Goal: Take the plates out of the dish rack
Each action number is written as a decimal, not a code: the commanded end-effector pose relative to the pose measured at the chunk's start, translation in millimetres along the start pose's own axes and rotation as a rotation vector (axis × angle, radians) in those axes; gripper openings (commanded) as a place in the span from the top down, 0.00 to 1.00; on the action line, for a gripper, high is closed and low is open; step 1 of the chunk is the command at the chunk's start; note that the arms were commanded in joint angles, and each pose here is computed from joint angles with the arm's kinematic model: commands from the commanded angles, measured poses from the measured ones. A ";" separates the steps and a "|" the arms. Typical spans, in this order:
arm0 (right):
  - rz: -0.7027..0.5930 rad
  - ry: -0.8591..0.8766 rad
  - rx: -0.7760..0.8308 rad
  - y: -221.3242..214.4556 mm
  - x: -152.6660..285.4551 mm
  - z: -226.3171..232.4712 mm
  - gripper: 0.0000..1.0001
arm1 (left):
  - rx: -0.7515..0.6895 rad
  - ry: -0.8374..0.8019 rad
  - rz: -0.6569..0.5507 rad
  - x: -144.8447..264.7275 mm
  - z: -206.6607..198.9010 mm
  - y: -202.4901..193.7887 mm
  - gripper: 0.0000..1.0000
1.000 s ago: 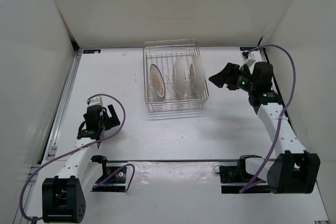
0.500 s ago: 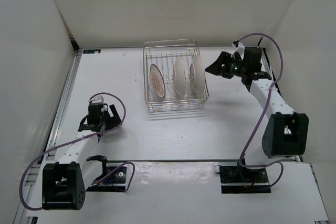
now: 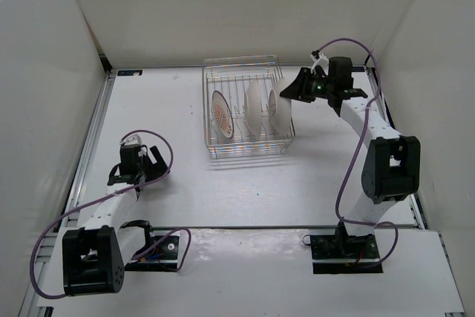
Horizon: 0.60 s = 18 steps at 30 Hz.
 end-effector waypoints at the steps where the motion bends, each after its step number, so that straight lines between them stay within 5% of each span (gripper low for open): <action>1: -0.035 0.005 0.035 12.5 -2.4 2.5 0.72 | 0.030 0.011 0.067 -1.2 6.5 -12.5 0.00; 6: -0.038 0.004 0.038 16.8 -1.0 4.4 0.98 | 0.042 0.013 0.092 -4.4 7.6 -14.6 0.00; 18: -0.174 0.032 0.095 73.4 32.3 47.5 1.00 | 0.074 0.010 0.110 -5.8 10.5 -14.3 0.00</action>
Point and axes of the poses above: each gripper's point midway between its finger pads, its own x axis back along the fingers, its own z axis along the line the jaws close on, y = z × x, the point moved 9 cm from there along x, back along the fingers, and after that the axes turned 11 degrees about x, right-handed, at the moved point
